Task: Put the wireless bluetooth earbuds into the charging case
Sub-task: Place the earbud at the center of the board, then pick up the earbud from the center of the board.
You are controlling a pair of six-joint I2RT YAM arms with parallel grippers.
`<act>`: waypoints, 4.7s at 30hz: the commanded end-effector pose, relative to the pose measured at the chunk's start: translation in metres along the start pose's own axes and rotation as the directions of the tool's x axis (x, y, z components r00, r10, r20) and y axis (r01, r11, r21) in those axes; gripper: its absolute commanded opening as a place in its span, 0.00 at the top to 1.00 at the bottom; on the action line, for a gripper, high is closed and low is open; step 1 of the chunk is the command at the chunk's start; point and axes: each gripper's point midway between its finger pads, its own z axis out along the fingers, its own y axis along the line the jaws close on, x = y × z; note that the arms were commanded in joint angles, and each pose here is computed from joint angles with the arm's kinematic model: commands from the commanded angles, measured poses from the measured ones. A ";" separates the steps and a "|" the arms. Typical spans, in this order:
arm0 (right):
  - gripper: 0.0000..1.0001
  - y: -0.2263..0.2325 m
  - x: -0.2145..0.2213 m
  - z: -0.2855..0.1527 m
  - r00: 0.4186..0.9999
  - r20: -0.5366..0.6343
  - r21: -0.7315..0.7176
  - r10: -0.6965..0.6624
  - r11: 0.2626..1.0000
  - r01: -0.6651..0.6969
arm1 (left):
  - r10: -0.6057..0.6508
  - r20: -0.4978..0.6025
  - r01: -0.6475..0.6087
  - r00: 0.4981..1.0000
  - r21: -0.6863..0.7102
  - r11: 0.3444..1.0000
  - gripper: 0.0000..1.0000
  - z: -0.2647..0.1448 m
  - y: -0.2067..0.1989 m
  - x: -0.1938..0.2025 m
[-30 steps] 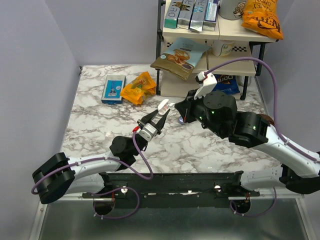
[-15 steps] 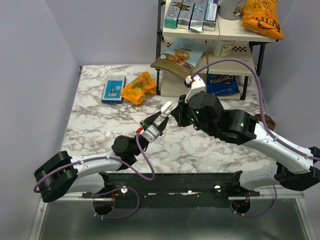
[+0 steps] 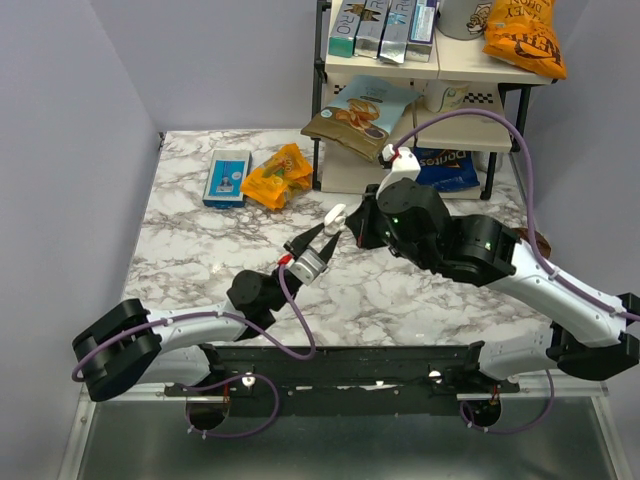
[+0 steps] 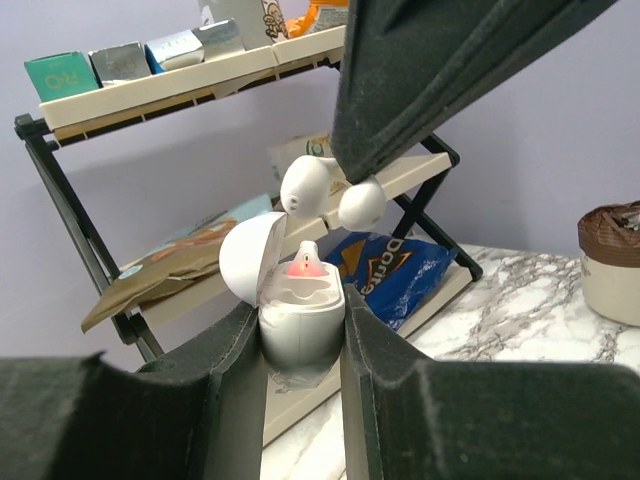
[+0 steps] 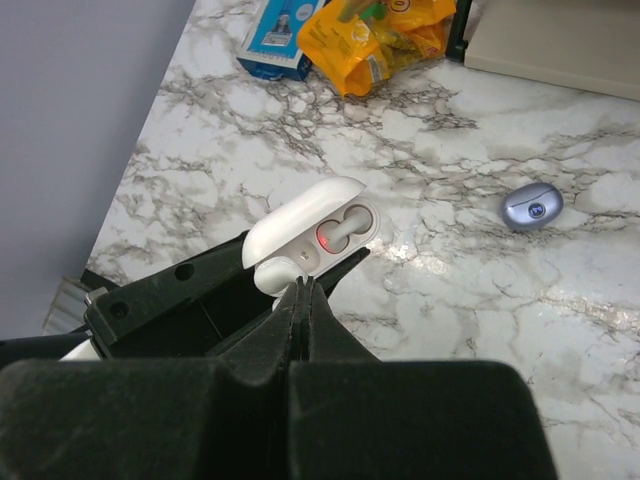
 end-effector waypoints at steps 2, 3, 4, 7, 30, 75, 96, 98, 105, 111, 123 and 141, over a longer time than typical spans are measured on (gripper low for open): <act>0.99 0.000 0.000 0.002 1.000 -0.022 0.007 -0.022 1.000 0.023 | -0.064 0.161 0.073 0.985 -0.052 0.996 1.00 0.001 0.012 -0.036; 0.99 0.002 0.001 0.002 0.998 -0.027 -0.013 -0.049 0.999 0.049 | -0.119 0.173 0.129 0.978 -0.049 0.990 1.00 0.000 0.012 -0.038; 0.99 0.004 -0.002 -0.005 0.997 -0.025 -0.050 -0.070 0.996 0.069 | -0.150 0.181 0.161 0.972 -0.048 0.986 1.00 0.000 0.012 -0.040; 0.99 0.007 -0.009 -0.028 0.985 0.038 -0.175 -0.166 0.970 0.170 | -0.366 0.151 0.370 0.918 0.004 0.929 1.00 0.005 0.013 -0.040; 0.99 -0.114 0.057 0.020 0.995 -0.091 0.182 -0.045 0.981 0.062 | -0.471 -0.115 0.420 0.875 -0.307 0.854 1.00 -0.036 0.064 0.030; 0.64 -0.193 0.199 0.163 0.870 -0.474 0.601 0.133 0.771 0.210 | -0.476 -0.057 0.251 0.878 -0.791 0.558 1.00 -0.143 0.136 0.030; 0.56 -0.209 0.213 0.150 0.867 -0.496 0.260 -0.045 0.945 0.197 | -0.540 -0.115 0.292 0.834 -0.738 0.608 1.00 -0.132 0.110 0.049; 0.54 -0.214 0.215 0.150 0.866 -0.498 0.280 -0.042 0.938 0.206 | -0.539 -0.116 0.292 0.835 -0.736 0.611 1.00 -0.132 0.110 0.049; 0.53 -0.224 0.231 0.157 0.847 -0.530 0.289 -0.035 0.932 0.219 | -0.544 -0.130 0.285 0.829 -0.739 0.611 1.00 -0.136 0.106 0.056; 0.58 -0.236 0.237 0.161 0.835 -0.550 0.317 -0.020 0.920 0.231 | -0.550 -0.135 0.289 0.824 -0.734 0.614 1.00 -0.133 0.105 0.056; 0.82 -0.243 0.227 0.159 0.849 -0.527 0.341 -0.038 0.906 0.252 | -0.558 -0.137 0.291 0.818 -0.738 0.608 1.00 -0.135 0.103 0.060; 0.84 -0.092 0.227 0.122 0.769 -0.639 -0.285 0.027 0.920 -0.269 | -0.576 -0.116 0.310 0.809 -0.750 0.585 1.00 -0.147 0.103 0.061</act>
